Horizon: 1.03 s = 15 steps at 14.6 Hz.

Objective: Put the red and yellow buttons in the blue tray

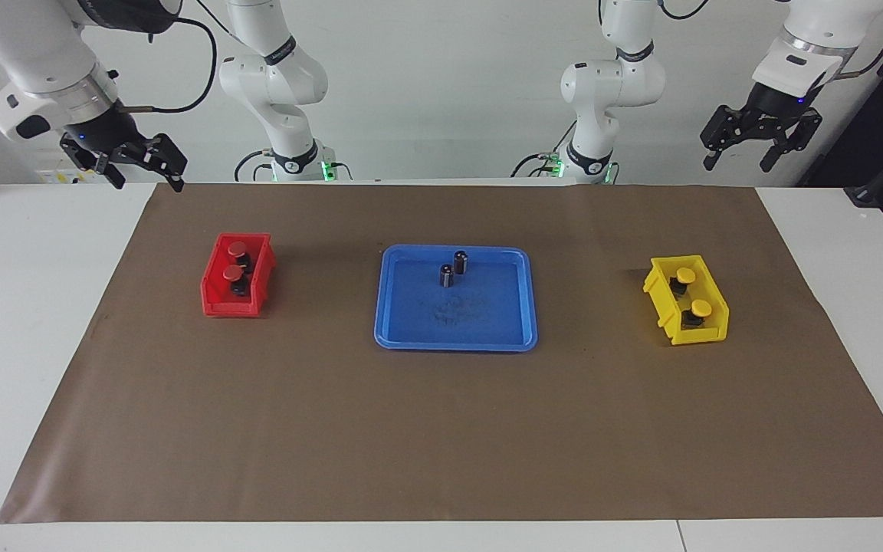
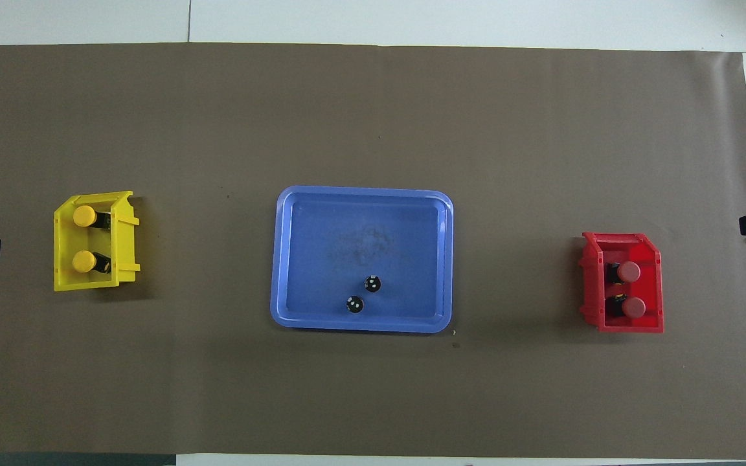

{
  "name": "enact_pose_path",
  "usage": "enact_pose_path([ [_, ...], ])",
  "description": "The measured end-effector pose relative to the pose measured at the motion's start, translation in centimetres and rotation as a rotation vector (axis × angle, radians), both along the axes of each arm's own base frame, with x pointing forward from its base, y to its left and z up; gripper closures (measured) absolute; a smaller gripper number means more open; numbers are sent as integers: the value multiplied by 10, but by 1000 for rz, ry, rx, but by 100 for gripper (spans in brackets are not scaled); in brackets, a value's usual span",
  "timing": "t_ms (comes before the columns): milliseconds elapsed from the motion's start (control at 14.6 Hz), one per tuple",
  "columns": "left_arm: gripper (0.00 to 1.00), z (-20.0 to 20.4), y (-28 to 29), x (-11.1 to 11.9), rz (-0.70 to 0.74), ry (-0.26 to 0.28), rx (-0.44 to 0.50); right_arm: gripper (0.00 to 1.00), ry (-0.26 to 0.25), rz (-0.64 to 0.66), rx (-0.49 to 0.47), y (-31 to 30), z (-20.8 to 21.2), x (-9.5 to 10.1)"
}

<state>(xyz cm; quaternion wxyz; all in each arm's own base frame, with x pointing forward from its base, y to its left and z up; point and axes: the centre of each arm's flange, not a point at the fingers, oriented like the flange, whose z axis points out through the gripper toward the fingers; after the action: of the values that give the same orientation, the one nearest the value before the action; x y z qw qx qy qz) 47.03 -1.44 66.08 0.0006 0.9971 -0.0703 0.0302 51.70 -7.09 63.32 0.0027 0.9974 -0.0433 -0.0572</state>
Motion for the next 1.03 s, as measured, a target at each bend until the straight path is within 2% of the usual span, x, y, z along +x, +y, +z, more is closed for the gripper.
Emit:
enact_pose_path([
  [1027, 0, 0, 0, 0, 0, 0, 0, 0, -9, 50, 0, 20, -5, 5],
])
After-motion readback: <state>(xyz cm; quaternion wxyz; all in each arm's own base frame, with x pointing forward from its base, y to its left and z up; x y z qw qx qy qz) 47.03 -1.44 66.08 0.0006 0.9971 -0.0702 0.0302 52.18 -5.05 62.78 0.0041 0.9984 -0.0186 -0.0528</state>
